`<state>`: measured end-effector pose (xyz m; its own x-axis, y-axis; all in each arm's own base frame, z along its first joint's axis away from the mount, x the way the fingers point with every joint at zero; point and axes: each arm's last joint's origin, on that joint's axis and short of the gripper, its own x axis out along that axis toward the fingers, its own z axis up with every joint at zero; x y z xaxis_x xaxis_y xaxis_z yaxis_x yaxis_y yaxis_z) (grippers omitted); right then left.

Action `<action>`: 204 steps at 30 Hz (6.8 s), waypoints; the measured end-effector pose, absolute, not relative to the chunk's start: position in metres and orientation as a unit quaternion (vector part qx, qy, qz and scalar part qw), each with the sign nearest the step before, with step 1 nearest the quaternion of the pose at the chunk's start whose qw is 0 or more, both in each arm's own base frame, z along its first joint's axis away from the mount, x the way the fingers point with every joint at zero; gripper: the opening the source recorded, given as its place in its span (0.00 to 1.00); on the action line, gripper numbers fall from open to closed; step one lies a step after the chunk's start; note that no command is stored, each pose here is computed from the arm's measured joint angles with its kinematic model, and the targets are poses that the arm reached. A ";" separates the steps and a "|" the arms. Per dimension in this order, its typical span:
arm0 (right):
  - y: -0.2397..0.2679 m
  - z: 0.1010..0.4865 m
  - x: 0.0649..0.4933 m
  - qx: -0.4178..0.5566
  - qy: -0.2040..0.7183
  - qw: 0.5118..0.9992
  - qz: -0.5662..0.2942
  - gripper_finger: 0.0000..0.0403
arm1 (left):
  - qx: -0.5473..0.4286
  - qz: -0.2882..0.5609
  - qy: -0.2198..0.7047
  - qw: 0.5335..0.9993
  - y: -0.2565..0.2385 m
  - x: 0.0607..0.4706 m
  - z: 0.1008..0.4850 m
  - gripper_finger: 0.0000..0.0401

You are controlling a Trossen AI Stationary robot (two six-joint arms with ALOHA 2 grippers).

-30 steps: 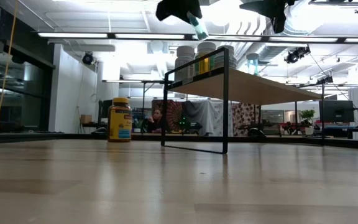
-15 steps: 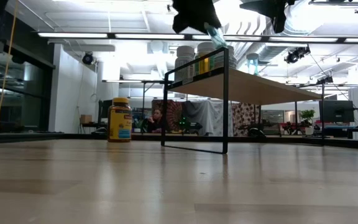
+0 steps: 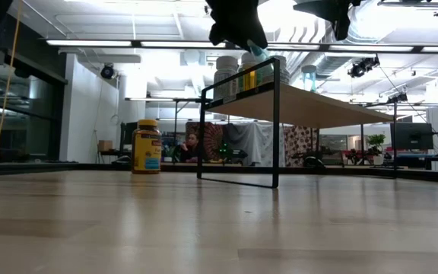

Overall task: Pick and place medicine bottles onto shelf by color
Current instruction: Put the green pill bottle on the shelf, then put the yellow pill bottle on the shelf

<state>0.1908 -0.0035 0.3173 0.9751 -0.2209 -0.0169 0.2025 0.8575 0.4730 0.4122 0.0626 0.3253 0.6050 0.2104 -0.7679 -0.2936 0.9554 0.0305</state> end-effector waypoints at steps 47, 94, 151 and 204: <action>-0.004 0.317 0.191 0.243 -0.017 0.963 -0.111 0.49 | -0.034 0.114 0.468 0.876 0.063 0.414 0.309 0.40; -0.003 0.315 0.191 0.234 -0.003 0.967 -0.105 0.49 | -0.180 0.153 -0.026 0.971 0.014 0.153 0.344 0.42; -0.002 0.314 0.191 0.196 0.006 0.976 -0.090 0.49 | -0.373 0.496 0.325 0.714 0.221 0.179 0.269 0.85; -0.002 0.317 0.191 0.198 -0.005 0.976 -0.088 0.49 | -0.267 0.475 0.299 0.783 0.202 0.199 0.319 0.50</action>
<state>0.1912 -0.0020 0.3166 0.9845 -0.1738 -0.0241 0.1694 0.9062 0.3874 0.1991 0.2015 0.3194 0.3694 0.5842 -0.7227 -0.9041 0.4057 -0.1341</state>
